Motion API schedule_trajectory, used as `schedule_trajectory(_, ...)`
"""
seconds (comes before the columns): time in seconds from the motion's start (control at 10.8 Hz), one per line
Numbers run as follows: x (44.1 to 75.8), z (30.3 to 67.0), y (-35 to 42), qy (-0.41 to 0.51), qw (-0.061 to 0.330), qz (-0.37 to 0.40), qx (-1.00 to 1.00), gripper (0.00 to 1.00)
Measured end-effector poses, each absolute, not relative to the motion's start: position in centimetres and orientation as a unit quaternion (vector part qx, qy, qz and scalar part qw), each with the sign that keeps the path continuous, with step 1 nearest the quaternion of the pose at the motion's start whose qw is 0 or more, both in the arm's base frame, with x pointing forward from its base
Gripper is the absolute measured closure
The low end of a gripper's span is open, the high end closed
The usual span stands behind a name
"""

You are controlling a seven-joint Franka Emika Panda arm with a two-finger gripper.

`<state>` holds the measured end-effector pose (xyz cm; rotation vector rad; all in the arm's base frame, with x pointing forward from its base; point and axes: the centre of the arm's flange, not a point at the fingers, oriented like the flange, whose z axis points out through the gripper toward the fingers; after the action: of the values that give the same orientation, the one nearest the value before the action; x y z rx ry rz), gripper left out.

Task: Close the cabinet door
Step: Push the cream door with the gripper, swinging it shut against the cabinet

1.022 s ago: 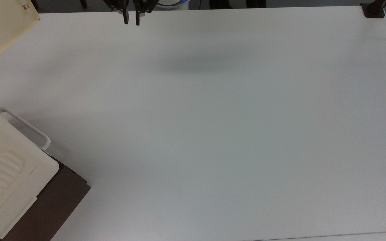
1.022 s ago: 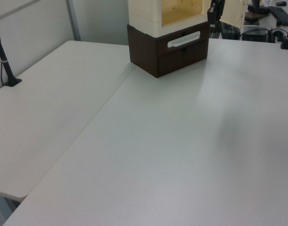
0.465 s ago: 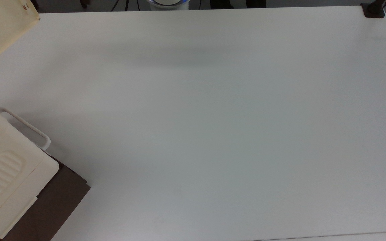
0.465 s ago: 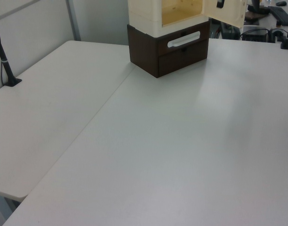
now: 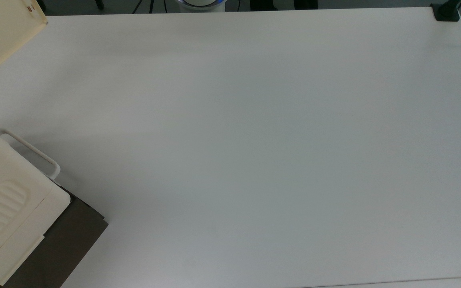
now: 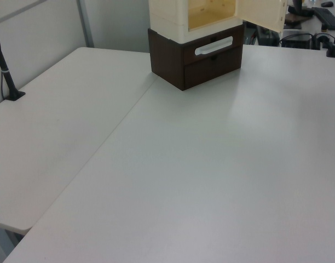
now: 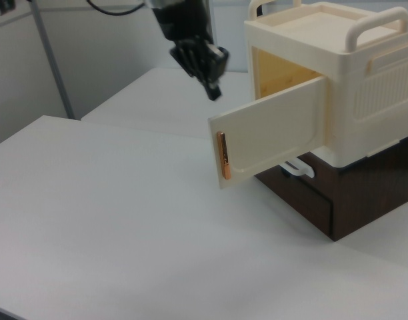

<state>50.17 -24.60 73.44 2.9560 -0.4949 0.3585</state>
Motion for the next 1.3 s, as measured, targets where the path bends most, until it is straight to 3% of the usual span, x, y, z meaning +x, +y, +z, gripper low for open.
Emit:
schedule_trajectory(0.28,47.1,73.3,-30.2,-0.169,0.073,0.11,0.977,0.99)
schedule_trajectory(0.56,47.2,72.3,-31.2,-0.157,0.074,0.099,0.98,0.99)
schedule_trajectory(0.93,50.5,70.1,-29.4,-0.134,0.059,0.098,0.984,0.99)
schedule_trajectory(1.3,55.0,70.4,-25.4,-0.178,0.052,0.176,0.967,0.99)
